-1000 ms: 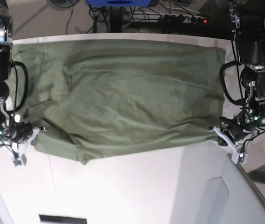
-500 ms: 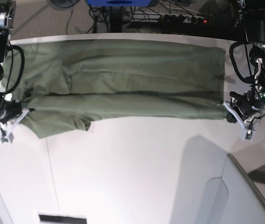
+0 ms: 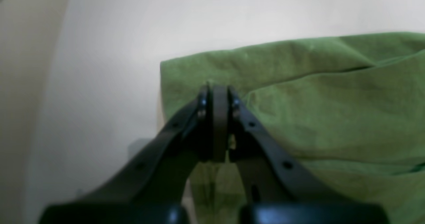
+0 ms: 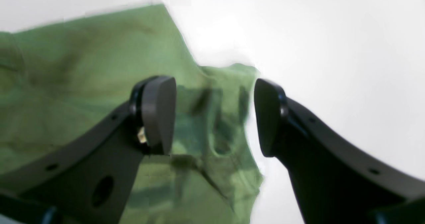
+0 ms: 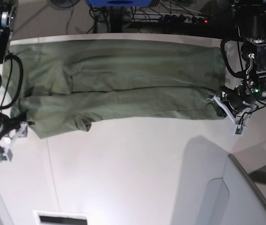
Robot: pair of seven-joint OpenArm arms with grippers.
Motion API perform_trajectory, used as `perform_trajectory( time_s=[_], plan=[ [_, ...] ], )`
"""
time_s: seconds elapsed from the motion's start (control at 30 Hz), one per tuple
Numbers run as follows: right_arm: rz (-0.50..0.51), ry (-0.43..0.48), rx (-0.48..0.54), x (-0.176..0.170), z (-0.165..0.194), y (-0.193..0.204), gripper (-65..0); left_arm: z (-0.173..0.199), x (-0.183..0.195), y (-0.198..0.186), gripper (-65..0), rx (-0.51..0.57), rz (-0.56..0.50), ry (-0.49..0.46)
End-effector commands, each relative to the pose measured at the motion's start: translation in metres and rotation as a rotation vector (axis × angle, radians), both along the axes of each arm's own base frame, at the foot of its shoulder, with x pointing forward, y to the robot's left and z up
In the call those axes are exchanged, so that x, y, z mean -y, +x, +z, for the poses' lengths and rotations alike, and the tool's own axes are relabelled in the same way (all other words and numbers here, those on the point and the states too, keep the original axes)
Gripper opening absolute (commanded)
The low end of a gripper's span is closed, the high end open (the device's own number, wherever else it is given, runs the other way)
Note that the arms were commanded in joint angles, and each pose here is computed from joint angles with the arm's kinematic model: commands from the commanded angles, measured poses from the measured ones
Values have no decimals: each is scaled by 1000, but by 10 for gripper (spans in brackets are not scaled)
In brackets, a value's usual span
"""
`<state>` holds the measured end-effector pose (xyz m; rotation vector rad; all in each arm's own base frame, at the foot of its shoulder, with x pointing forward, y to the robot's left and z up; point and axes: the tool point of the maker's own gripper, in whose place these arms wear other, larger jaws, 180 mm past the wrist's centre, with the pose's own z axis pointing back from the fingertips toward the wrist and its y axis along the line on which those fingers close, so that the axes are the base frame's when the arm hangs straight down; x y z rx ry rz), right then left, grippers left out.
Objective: Layout the t-shirt on the table in an organized manner, then fold the t-shirt properly
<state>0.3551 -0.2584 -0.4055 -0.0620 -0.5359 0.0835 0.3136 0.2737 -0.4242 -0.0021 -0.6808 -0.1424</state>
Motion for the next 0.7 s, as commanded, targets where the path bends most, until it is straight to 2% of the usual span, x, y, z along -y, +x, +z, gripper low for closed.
perform_trajectory(
  time_s=[0.0, 0.27, 0.43, 0.47, 0.67],
  plan=[
    [-6, -20, 27, 11, 9, 14, -296, 15, -7, 11, -650, 47, 1, 15],
    [-20, 30, -75, 10, -41, 20, -296, 15, -8, 12, -650, 49, 6, 13],
    [-26, 35, -91, 11, -46, 17, -309, 16, -9, 12, -650, 52, 9, 13],
    [-26, 37, -92, 10, -47, 18, -339, 16, -9, 13, -650, 53, 9, 13],
    [-27, 37, -97, 10, -46, 18, -650, 16, -8, 14, -650, 53, 5, 13]
  ],
)
